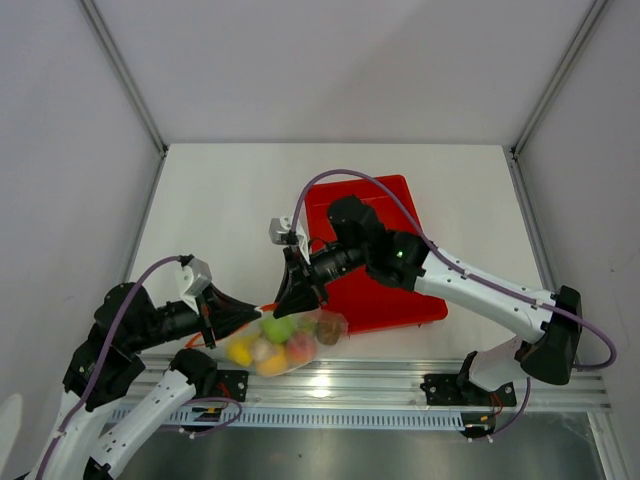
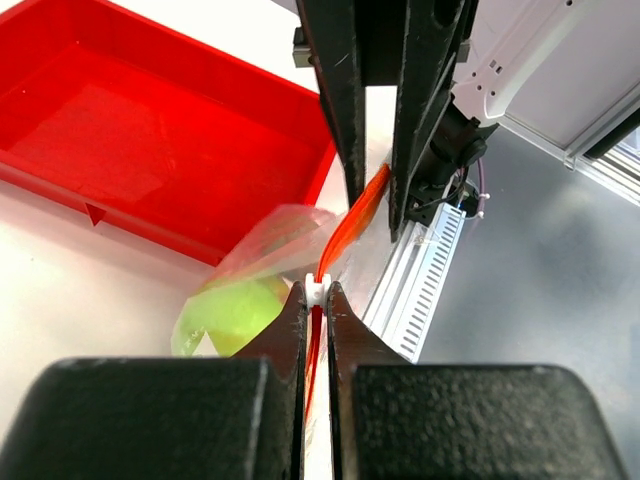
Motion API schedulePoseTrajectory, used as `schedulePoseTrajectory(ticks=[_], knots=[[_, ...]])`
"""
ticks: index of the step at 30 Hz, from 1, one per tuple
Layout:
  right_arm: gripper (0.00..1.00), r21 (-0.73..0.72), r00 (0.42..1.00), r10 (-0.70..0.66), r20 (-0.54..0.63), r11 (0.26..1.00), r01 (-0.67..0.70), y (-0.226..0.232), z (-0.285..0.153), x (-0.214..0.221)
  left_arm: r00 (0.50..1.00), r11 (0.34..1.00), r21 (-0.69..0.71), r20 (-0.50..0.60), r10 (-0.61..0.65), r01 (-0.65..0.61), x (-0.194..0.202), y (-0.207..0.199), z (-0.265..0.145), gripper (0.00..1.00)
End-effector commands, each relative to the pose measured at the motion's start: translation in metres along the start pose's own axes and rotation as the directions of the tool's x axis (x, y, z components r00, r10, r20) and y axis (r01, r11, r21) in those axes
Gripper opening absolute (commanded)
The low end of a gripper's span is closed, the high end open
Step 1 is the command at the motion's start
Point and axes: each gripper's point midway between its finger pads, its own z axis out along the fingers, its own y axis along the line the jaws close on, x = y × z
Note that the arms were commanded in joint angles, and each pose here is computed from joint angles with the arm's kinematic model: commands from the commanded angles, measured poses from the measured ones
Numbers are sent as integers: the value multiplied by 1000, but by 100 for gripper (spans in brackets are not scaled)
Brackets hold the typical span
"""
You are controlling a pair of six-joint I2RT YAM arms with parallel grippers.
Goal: Place the food in the zip-top bag and seal the zipper
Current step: Zip the zipper food storage bag at the center of the board.
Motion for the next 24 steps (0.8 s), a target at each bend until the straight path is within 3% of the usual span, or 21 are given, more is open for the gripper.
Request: schedulePoseTrajectory(ticks=[1, 11, 13, 15, 24], knots=[[20, -47, 998, -53, 29, 997, 54, 3, 8, -12, 1000, 999, 36, 28, 1, -2, -13, -12, -5, 1], [22, -39, 999, -12, 51, 999, 14, -10, 19, -15, 999, 999, 50, 38, 3, -5, -15, -15, -6, 1], [19, -38, 998, -11, 54, 999, 13, -12, 20, -16, 999, 999, 52, 38, 3, -5, -15, -16, -6, 0], [0, -37, 999, -8, 53, 999, 10, -13, 21, -17, 999, 999, 51, 34, 2, -4, -14, -15, -6, 0], [0, 79, 999, 0, 49, 997, -4, -31, 13, -11, 999, 999, 37, 34, 4, -5, -13, -14, -9, 0]])
